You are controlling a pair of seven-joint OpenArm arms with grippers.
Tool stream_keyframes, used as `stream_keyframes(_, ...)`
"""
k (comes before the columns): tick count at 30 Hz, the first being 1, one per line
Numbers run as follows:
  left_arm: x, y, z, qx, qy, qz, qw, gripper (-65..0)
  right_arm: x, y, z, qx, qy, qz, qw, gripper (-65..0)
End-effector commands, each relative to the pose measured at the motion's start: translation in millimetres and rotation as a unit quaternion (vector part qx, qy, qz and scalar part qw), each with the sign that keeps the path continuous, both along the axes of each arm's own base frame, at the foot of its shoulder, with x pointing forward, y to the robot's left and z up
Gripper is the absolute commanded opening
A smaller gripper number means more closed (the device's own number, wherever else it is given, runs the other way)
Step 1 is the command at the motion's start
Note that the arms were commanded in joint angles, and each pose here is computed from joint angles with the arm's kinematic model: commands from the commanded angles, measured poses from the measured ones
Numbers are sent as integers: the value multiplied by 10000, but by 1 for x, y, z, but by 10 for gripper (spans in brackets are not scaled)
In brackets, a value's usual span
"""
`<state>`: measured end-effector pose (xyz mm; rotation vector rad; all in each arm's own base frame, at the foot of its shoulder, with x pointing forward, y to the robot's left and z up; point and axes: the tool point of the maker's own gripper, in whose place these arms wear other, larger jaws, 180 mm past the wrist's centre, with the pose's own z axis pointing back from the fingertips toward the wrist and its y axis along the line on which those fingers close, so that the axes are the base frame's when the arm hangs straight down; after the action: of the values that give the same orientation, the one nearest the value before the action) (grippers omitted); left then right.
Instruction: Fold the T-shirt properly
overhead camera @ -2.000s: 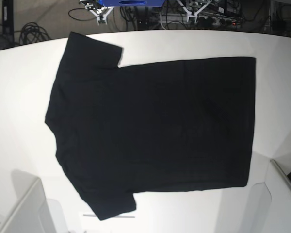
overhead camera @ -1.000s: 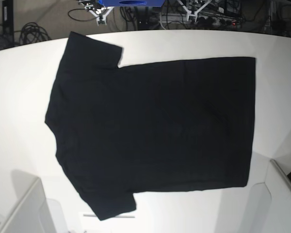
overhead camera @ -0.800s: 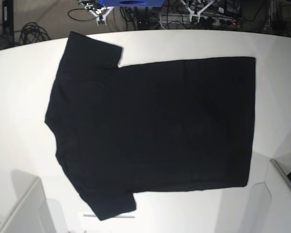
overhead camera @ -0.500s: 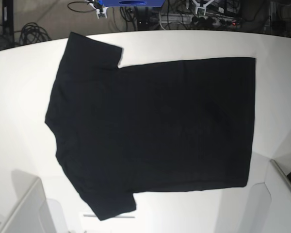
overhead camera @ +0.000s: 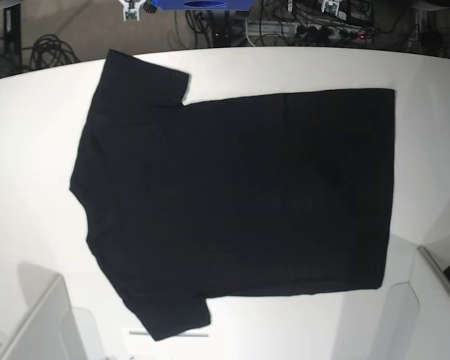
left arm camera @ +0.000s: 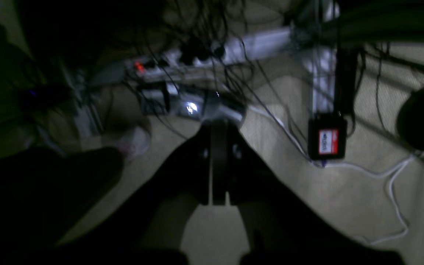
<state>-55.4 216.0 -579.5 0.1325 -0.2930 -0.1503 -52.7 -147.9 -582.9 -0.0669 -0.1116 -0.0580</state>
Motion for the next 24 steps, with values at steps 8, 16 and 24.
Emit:
stream_keyframes(8,22,36,59,382,-758,37,9964,-650,14,-31,40,-362,-582,-242,9974,-650)
stream_keyframes(16,51,28,97,337,-1328,-154,9904,-650,34,-56,77,-727,-1114,-553,9896,-650)
stream_keyframes(24,82,11,152,204,-1977,-537,9786,-650,67,-93,124,-1249,-1738,-819,9734,-650)
